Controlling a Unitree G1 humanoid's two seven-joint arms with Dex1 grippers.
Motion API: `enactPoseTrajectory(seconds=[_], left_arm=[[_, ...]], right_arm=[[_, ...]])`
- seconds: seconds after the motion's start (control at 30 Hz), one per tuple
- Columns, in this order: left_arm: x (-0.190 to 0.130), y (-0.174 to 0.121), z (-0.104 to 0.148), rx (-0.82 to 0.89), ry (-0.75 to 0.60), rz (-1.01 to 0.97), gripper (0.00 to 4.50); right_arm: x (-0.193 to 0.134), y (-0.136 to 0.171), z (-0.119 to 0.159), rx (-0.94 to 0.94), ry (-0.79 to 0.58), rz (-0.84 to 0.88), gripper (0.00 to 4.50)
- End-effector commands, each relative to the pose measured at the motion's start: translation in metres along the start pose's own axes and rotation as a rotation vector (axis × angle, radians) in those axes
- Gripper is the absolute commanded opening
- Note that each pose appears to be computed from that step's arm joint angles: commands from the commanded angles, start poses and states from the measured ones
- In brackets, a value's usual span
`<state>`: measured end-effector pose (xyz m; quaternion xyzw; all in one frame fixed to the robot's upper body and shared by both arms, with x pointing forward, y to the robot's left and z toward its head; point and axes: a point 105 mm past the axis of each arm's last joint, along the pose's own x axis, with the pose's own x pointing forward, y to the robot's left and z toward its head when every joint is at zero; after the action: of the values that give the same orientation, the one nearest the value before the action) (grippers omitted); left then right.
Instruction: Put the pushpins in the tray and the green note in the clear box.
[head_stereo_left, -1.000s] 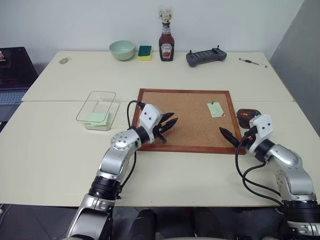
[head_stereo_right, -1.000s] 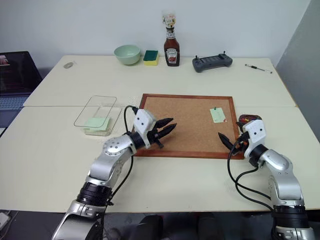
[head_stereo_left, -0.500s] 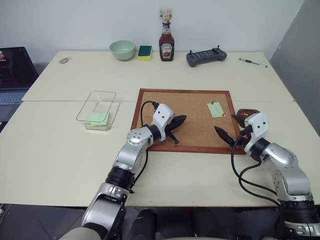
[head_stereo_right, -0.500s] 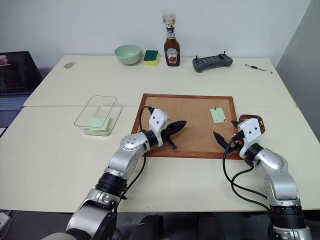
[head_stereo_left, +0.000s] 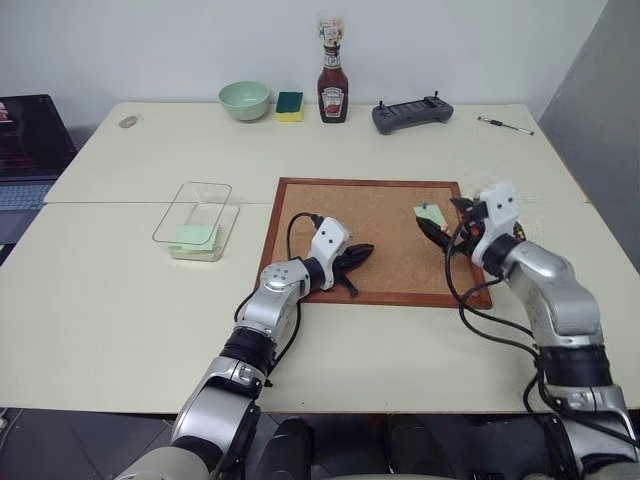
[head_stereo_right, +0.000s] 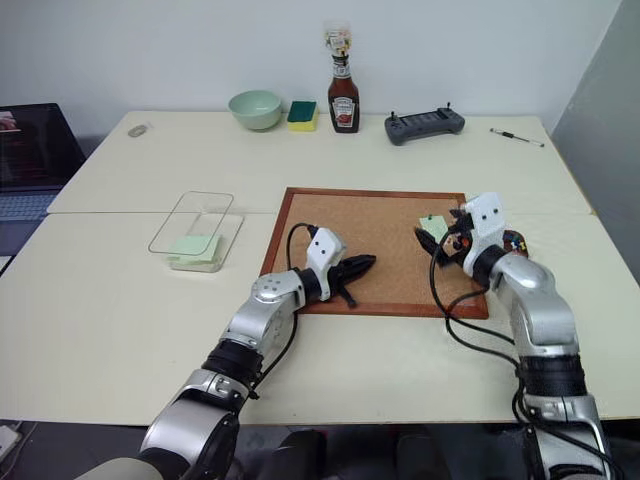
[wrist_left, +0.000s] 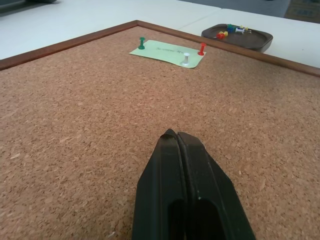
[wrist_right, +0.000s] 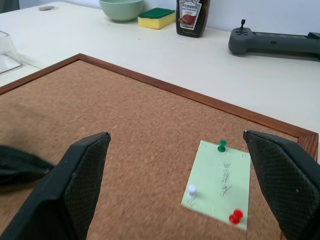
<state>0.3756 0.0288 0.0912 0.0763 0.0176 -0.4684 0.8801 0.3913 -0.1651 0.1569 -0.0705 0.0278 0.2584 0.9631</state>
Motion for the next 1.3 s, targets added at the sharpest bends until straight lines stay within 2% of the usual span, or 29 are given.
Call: enactPoseTrajectory(seconds=[0.03, 0.27, 0.57, 0.67, 1.03, 1.07, 1.2, 1.23, 1.3], left_arm=[[0.0, -0.006, -0.011, -0.015, 0.033, -0.016, 0.0], [0.001, -0.009, -0.01, -0.014, 0.027, -0.021, 0.0], [0.001, -0.014, -0.01, -0.014, 0.032, -0.036, 0.0], [0.001, -0.015, -0.01, -0.014, 0.033, -0.037, 0.0], [0.001, -0.017, -0.011, -0.008, 0.032, -0.042, 0.0], [0.001, -0.018, -0.011, -0.008, 0.031, -0.042, 0.0], [0.002, -0.018, -0.011, -0.006, 0.032, -0.044, 0.0], [0.002, -0.019, -0.011, -0.005, 0.033, -0.045, 0.0], [0.002, -0.019, -0.011, -0.004, 0.034, -0.047, 0.0]], right_arm=[[0.024, -0.006, 0.01, -0.017, -0.016, 0.003, 4.5], [0.052, -0.019, 0.003, 0.011, 0.013, -0.05, 4.5], [0.061, -0.031, -0.006, 0.013, 0.045, -0.12, 4.5], [0.061, -0.035, -0.01, 0.019, 0.062, -0.143, 4.03], [0.065, -0.037, -0.013, 0.029, 0.081, -0.183, 1.41], [0.065, -0.037, -0.013, 0.034, 0.077, -0.186, 1.28], [0.066, -0.038, -0.011, 0.037, 0.068, -0.192, 0.22], [0.066, -0.038, -0.011, 0.037, 0.066, -0.192, 0.08], [0.066, -0.038, -0.01, 0.036, 0.063, -0.192, 0.08]])
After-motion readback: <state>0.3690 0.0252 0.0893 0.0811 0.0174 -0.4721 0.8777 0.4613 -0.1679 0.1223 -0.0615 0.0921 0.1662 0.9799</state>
